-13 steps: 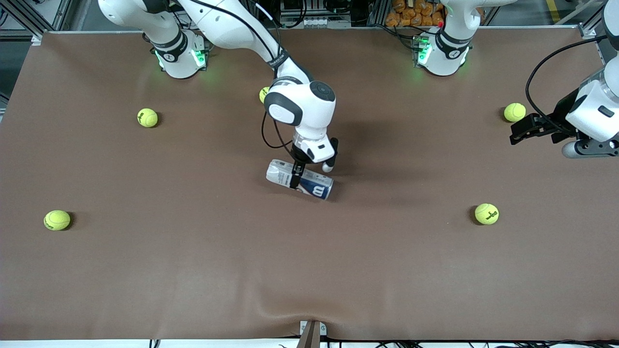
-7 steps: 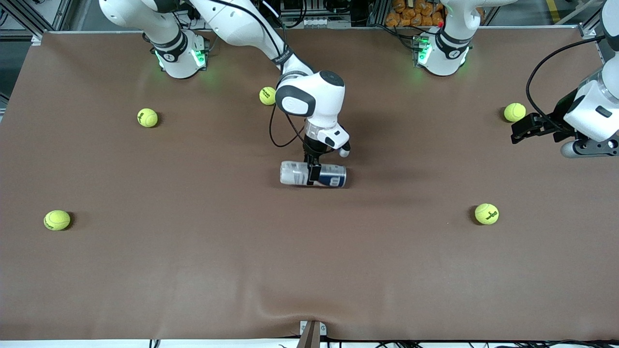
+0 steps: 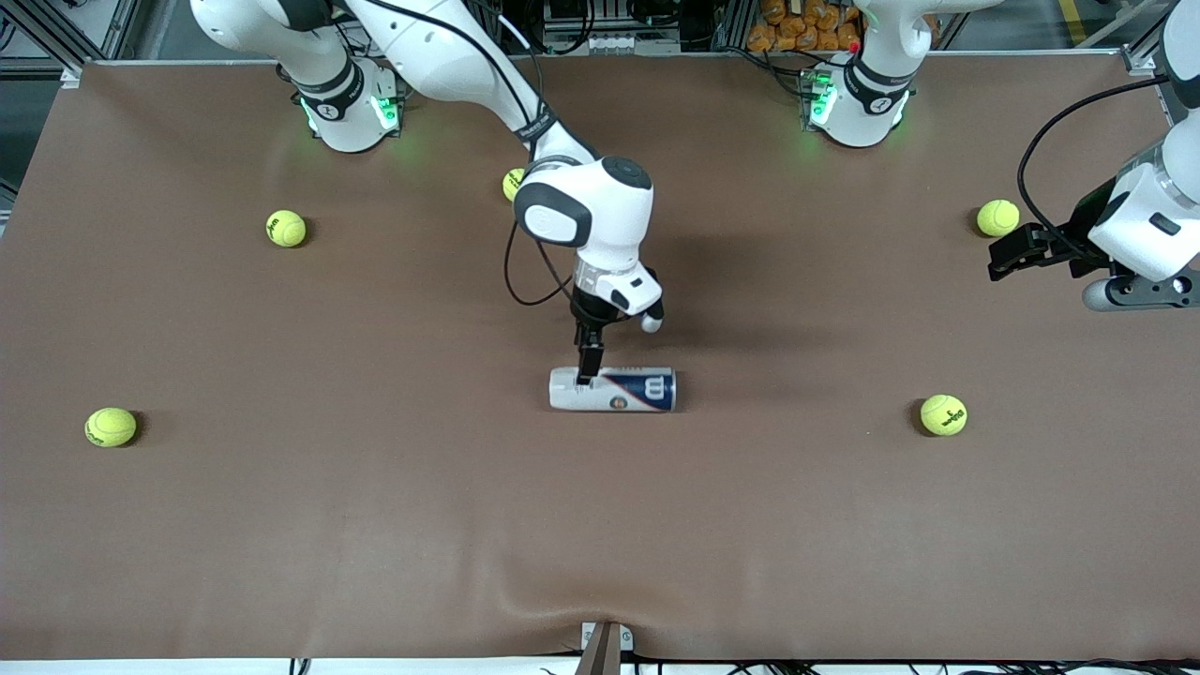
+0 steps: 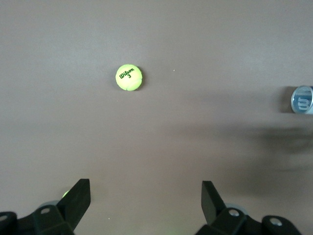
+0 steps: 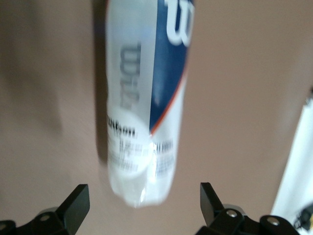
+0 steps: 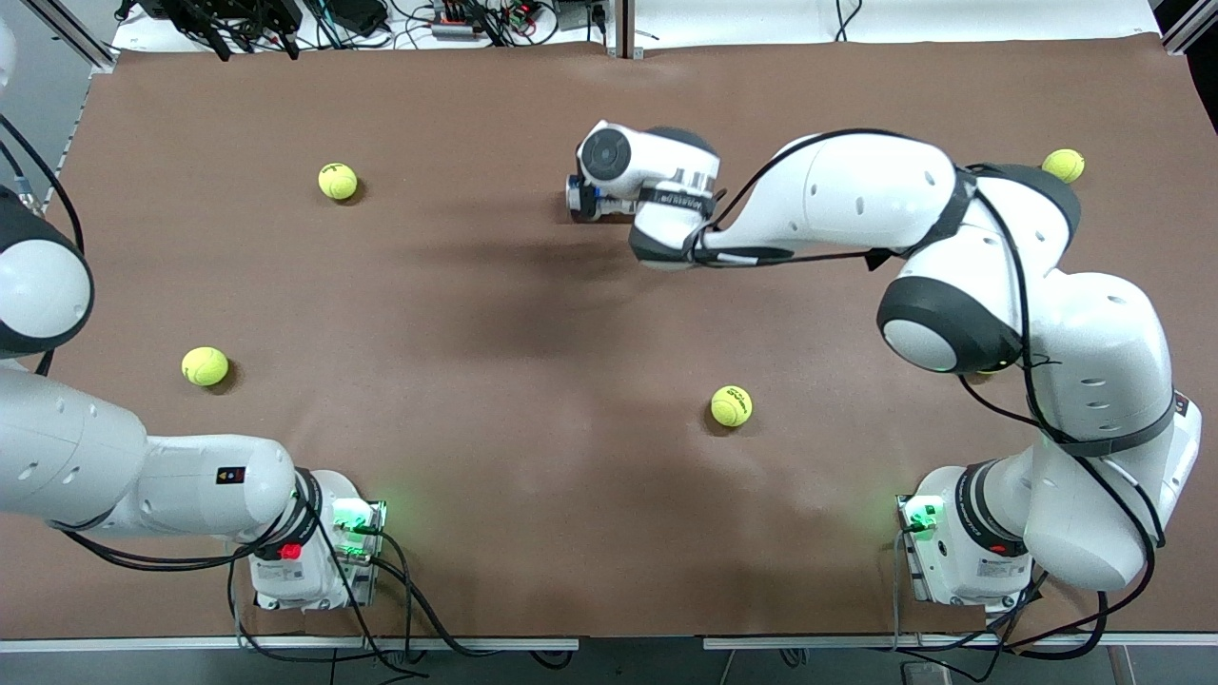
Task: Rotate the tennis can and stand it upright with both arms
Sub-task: 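Lower the can on its side, release, and withdraw the right gripper, then move the left gripper toward the can's open end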
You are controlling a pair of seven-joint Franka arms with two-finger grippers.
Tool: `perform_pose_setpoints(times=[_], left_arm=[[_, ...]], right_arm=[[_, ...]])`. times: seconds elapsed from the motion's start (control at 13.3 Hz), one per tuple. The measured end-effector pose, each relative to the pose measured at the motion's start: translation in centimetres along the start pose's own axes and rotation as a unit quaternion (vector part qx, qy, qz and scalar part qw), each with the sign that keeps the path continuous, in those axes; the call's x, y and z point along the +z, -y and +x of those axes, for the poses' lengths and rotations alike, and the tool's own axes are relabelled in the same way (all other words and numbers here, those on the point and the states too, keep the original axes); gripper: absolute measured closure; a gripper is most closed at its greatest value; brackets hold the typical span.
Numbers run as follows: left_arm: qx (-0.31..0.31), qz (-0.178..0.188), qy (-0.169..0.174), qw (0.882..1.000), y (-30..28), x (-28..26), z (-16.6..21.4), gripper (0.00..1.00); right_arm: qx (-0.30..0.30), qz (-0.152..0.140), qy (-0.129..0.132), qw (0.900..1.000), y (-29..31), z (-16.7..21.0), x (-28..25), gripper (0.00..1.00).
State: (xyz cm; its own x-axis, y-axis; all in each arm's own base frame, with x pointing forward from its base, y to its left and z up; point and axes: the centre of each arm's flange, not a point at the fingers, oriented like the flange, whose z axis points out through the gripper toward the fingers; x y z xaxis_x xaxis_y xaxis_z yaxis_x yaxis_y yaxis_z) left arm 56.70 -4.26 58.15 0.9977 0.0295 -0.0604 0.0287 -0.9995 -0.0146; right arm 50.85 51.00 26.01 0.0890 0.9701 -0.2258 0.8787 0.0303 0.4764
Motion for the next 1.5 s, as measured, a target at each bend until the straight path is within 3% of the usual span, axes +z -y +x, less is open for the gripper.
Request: perform_pose_setpoints(times=[0.15,0.3,0.52,0.67,0.9,0.97,1.2,1.42,1.5], left_arm=[[0.0,-0.001,0.002,1.0,0.0,0.2,0.1,0.0],[-0.006,-0.029,0.009,1.0,0.0,0.6,0.3,0.0],[-0.024,-0.06,0.022,0.998,1.3,1.7,0.9,0.0],[-0.023,-0.061,0.024,0.998,1.3,2.0,1.1,0.0],[-0.022,-0.061,0.024,0.998,1.1,1.9,1.1,0.0],[-0.022,-0.061,0.024,0.998,1.1,1.9,1.1,0.0],[-0.022,-0.065,0.027,0.997,1.0,2.2,1.2,0.0],[-0.025,-0.109,0.051,0.992,0.0,4.3,2.1,0.0],[-0.027,-0.131,0.063,0.989,-0.5,5.4,2.5,0.0]], right_arm=[[0.035,0.001,0.033,0.999,-3.8,-3.3,-1.1,0.0],[0.088,0.009,0.06,0.994,-8.5,-8.3,-2.7,0.0],[0.208,0.052,0.073,0.974,-15.9,-18.5,-5.3,0.0],[0.282,0.075,0.09,0.952,-20.1,-26.3,-7.0,0.0],[0.374,0.151,0.114,0.908,-23.4,-35.3,-9.0,0.0],[0.395,0.164,0.118,0.896,-24.2,-37.7,-9.6,0.0],[0.451,0.178,0.12,0.866,-25.6,-42.6,-12.5,0.0],[0.528,0.192,0.147,0.814,-25.0,-44.8,-14.6,0.0],[0.545,0.194,0.157,0.801,-24.7,-44.9,-14.9,0.0]])
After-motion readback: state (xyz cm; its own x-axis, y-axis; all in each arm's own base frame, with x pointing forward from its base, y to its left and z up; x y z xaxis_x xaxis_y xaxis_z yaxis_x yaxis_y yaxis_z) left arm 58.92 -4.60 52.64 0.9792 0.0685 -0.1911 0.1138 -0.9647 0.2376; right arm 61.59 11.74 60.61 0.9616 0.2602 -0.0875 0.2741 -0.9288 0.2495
